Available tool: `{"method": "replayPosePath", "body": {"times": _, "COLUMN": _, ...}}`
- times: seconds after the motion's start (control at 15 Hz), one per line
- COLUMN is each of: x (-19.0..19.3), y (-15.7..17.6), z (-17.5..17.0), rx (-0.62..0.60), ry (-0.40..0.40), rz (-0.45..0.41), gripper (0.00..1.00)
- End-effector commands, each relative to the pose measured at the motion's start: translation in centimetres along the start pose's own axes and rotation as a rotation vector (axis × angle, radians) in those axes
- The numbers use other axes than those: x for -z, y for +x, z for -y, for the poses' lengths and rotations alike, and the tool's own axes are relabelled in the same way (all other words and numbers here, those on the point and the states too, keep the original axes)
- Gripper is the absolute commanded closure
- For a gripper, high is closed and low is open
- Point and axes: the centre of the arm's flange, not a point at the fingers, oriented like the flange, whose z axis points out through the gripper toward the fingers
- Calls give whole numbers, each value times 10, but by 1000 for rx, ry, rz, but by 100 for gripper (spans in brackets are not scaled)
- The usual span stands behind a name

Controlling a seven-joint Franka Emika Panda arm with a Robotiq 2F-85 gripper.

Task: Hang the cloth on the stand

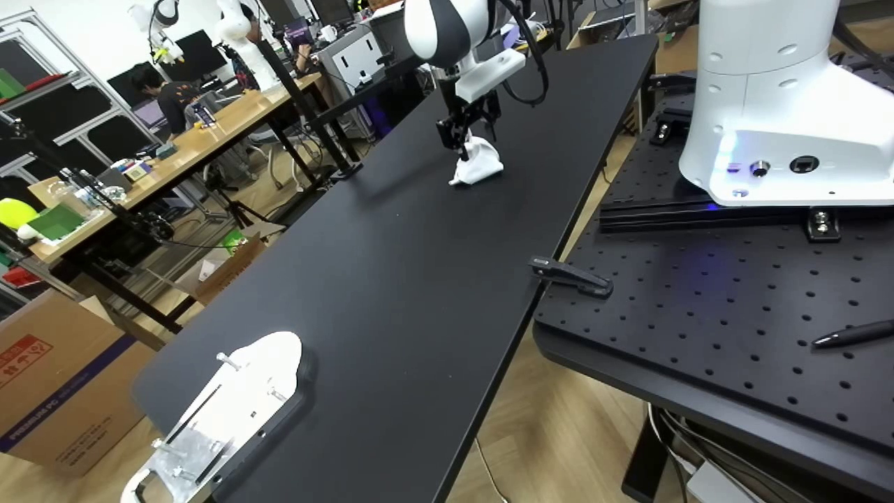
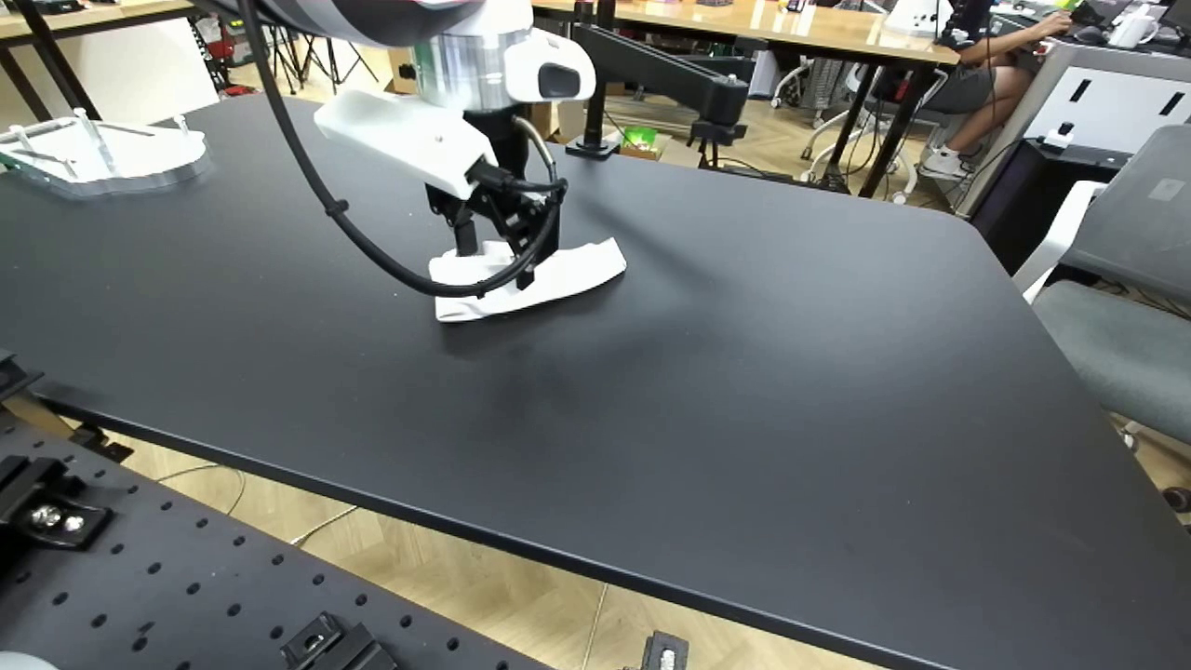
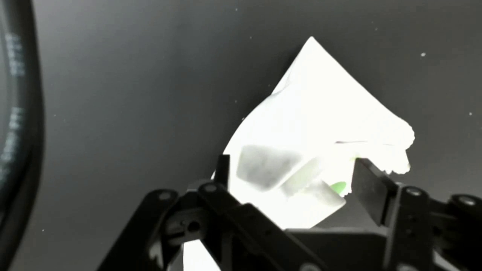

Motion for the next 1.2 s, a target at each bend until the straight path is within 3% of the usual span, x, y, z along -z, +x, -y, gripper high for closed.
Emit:
{"method": "replayPosePath", "body": {"times": 0.0, "x": -6, "y": 13, "z": -7, "rx": 14, "ry": 2, "rz": -4, "gripper": 47}}
{"method": "replayPosePath", "body": {"times": 0.33, "x": -9, "y": 14, "z": -4, "rx": 47, "ry": 15, "rz": 3, "gripper": 83}}
{"method": "replayPosePath", "body": {"times": 0.53, "x": 10, "y": 9, "z": 5, "rx": 78, "ry": 30, "rz": 8, "gripper": 99}}
{"method": "replayPosePath", "body": {"times": 0.8, "x": 52, "y": 7, "z": 25, "rx": 118, "ry": 26, "rz": 14, "gripper": 99}}
{"method": "replayPosePath", "body": {"times": 1.13, "x": 135, "y": 17, "z": 32, "rx": 139, "ry": -1, "rz": -10, "gripper": 99}}
